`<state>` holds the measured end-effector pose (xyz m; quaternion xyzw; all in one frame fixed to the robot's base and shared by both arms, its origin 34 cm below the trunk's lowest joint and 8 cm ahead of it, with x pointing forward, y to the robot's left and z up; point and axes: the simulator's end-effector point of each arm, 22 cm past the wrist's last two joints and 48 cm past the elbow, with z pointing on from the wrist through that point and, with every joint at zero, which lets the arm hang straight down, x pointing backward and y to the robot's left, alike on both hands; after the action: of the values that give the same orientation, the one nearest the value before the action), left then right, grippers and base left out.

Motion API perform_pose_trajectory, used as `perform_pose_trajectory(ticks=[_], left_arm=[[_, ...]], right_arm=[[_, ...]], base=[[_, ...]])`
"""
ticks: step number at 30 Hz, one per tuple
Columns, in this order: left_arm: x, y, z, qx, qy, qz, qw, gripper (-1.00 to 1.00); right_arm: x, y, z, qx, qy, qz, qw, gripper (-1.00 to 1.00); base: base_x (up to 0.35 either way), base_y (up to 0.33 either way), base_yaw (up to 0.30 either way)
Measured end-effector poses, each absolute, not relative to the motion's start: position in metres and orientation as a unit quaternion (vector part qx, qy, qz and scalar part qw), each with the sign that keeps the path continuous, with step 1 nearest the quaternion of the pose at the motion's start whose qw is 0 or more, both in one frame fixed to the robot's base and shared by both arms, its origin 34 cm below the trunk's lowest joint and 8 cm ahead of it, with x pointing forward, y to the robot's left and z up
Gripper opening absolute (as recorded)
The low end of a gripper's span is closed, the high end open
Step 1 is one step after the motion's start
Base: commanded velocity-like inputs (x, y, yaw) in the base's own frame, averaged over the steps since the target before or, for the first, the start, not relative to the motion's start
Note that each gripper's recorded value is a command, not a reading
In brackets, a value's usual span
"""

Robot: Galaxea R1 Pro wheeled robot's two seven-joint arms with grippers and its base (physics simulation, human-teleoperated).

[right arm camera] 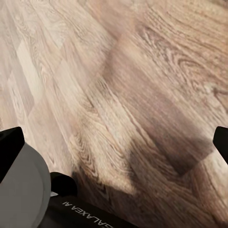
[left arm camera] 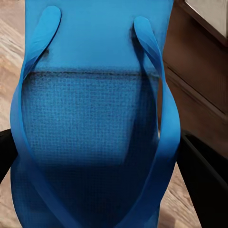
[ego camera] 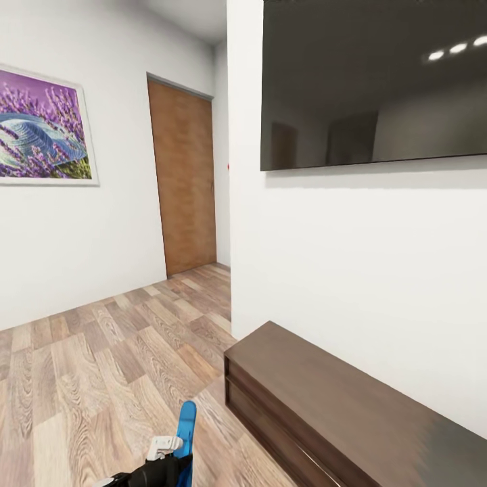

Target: In the bedroom, move the book from the bed onto either nightstand, and place the two sandals side by side next to the bed.

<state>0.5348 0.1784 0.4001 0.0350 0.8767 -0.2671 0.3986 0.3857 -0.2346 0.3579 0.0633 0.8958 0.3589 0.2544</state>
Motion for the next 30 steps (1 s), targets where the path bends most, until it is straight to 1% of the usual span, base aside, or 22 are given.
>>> perform_pose_trajectory(ticks=[3,9,16,20,30], left_arm=[[0.537,0.179,0.407,0.035,0.877,-0.267,0.399,-1.00],[0.540,0.179,0.420,0.034,0.877,-0.267,0.398,-1.00],[0.543,0.179,0.435,0.035,0.877,-0.267,0.398,-1.00],[0.545,0.179,0.444,0.034,0.877,-0.267,0.399,-1.00],[0.550,0.179,0.466,0.034,0.877,-0.267,0.398,-1.00]], right_arm=[[0.389,-0.234,0.366,0.061,0.895,0.358,0.260,1.00],[0.403,-0.234,0.384,0.044,0.888,0.351,0.295,1.00],[0.408,-0.234,0.401,0.041,0.886,0.349,0.302,1.00],[0.410,-0.234,0.410,0.040,0.886,0.349,0.302,1.00],[0.415,-0.234,0.431,0.040,0.886,0.350,0.302,1.00]], base=[[0.000,0.000,0.000],[0.000,0.000,0.000],[0.000,0.000,0.013],[0.000,0.000,0.199],[0.000,0.000,0.288]])
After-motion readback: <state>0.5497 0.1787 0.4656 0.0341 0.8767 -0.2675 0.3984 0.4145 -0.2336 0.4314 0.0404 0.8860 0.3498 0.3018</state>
